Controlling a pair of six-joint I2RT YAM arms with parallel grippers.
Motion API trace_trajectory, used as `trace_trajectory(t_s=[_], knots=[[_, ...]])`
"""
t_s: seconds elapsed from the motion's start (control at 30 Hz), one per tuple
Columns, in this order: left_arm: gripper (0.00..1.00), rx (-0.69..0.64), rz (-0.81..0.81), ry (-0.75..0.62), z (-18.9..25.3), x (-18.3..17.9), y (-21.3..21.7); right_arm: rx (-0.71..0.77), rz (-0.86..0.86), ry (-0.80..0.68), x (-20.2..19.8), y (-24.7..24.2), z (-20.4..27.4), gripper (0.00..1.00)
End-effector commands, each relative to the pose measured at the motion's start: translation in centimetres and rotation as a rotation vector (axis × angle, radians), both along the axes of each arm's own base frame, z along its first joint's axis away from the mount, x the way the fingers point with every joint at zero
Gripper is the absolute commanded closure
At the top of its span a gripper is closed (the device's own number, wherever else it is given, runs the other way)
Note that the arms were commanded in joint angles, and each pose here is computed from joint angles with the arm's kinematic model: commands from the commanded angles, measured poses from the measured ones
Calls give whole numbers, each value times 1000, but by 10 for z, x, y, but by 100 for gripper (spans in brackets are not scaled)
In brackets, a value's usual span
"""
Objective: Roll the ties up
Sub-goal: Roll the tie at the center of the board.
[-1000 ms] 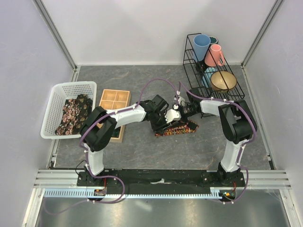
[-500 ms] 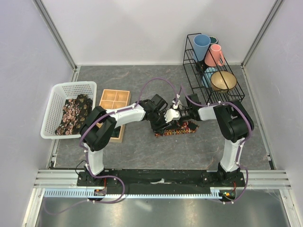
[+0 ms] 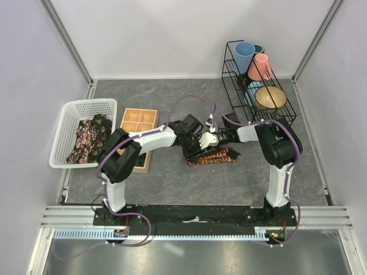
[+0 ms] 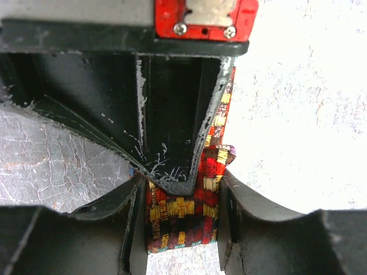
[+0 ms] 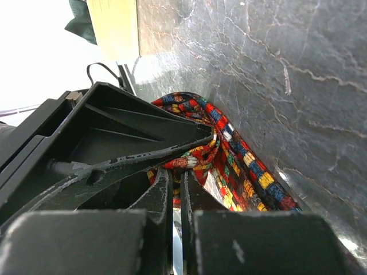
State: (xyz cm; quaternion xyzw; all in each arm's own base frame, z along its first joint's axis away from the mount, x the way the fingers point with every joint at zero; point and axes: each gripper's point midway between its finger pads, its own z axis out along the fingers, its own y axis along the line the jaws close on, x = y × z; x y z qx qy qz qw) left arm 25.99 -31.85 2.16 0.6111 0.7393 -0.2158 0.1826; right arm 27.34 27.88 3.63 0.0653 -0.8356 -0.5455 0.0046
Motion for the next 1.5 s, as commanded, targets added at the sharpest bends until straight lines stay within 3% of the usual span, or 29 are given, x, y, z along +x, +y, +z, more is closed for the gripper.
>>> trace_trajectory(t_s=[0.0, 0.1, 0.17, 0.3, 0.37, 0.4, 0.63, 0.83, 1.3, 1.33, 1.47], knots=[[68, 102, -11, 111, -29, -22, 29, -214, 10, 0, -12, -20, -53, 100], [52, 39, 6, 88, -10, -11, 21, -258, 14, -21, -12, -27, -57, 100], [34, -21, 9, 55, 7, -3, 12, -286, 19, -39, -10, -31, -60, 100], [23, -127, 30, 15, 30, 1, 2, -332, 18, -82, -6, -38, -62, 100], [2, -213, 47, -23, 48, 7, -5, -352, 18, -95, -4, -42, -64, 100], [1, -222, 60, -18, 45, 4, -1, -358, 20, -98, -4, -43, -66, 100], [0, -431, 69, -150, 64, 5, -3, -439, 17, -115, -2, -57, -75, 100], [0, -515, 15, -188, 58, 2, -7, -547, -10, -116, 9, -71, -82, 100], [0, -504, -69, -179, 30, 15, -27, -618, 28, -107, 9, -81, -88, 100], [1, -500, -64, -178, 28, 16, -27, -611, 32, -109, 9, -80, -87, 100], [19, -494, -54, -154, 21, 20, -34, -583, 37, -110, 9, -76, -85, 100]])
